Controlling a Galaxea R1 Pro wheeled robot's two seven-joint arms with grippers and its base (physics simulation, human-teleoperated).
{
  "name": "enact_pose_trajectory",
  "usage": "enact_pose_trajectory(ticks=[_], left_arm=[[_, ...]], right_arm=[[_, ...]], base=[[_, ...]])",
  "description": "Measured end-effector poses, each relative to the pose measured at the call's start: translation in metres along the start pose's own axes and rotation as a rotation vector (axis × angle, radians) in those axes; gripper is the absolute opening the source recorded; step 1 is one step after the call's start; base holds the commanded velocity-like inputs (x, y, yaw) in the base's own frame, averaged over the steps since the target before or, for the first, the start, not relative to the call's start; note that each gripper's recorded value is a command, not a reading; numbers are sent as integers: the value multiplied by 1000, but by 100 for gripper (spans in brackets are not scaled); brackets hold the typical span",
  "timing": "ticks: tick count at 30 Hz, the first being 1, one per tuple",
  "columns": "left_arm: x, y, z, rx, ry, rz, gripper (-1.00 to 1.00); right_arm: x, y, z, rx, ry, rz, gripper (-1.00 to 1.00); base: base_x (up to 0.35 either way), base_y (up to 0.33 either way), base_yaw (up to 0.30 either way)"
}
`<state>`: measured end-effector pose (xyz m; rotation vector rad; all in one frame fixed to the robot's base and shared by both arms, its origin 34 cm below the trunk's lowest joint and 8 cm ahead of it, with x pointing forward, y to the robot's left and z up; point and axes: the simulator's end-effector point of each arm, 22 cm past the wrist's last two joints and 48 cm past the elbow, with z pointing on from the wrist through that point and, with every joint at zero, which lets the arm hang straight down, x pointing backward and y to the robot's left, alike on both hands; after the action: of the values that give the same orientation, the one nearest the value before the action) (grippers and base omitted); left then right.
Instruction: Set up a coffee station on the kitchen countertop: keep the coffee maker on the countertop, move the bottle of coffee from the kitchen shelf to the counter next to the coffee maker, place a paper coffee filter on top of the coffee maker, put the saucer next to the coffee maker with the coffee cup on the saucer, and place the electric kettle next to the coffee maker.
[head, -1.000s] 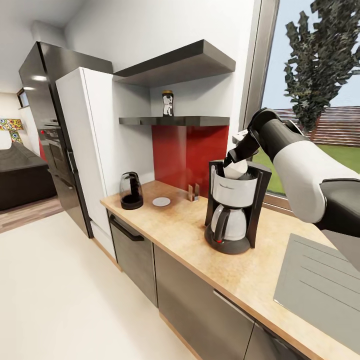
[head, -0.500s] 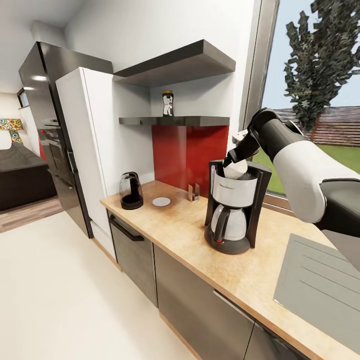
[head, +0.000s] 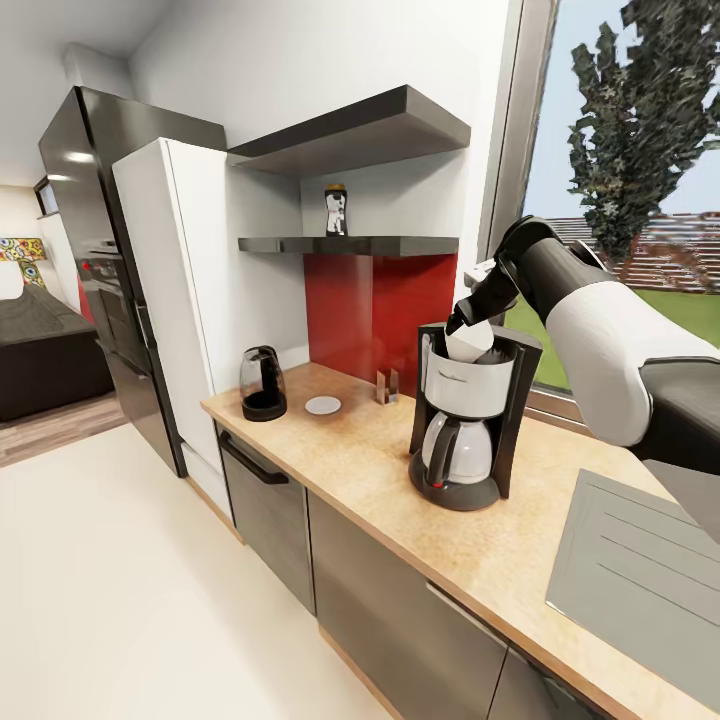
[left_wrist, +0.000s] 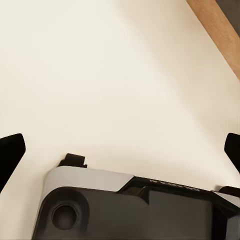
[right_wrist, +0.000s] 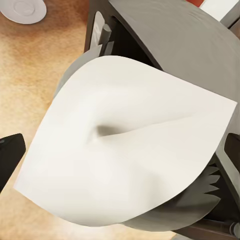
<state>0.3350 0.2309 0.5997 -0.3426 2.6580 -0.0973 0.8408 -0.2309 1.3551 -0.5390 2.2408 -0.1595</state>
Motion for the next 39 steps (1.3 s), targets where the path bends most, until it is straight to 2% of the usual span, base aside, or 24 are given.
enact_pose_trajectory(ticks=[23, 29, 32, 33, 39], left_arm=[[-5, -2, -22, 0, 1, 0, 100], [-6, -2, -26, 0, 0, 0, 100], [-6, -2, -26, 0, 0, 0, 100], [-6, -2, -26, 0, 0, 0, 100], [-6, -2, -26, 0, -1, 0, 100]], right_arm=[[-18, -7, -23, 3, -21, 3, 100], [-38, -11, -43, 8, -81, 1, 100], [-46, -7, -50, -11, -106, -2, 100], [-56, -1, -62, -40, -141, -7, 100], [-72, 4, -81, -68, -204, -19, 100]], base=[[0, 0, 0], [0, 0, 0], [0, 0, 0], [0, 0, 0], [0, 0, 0]])
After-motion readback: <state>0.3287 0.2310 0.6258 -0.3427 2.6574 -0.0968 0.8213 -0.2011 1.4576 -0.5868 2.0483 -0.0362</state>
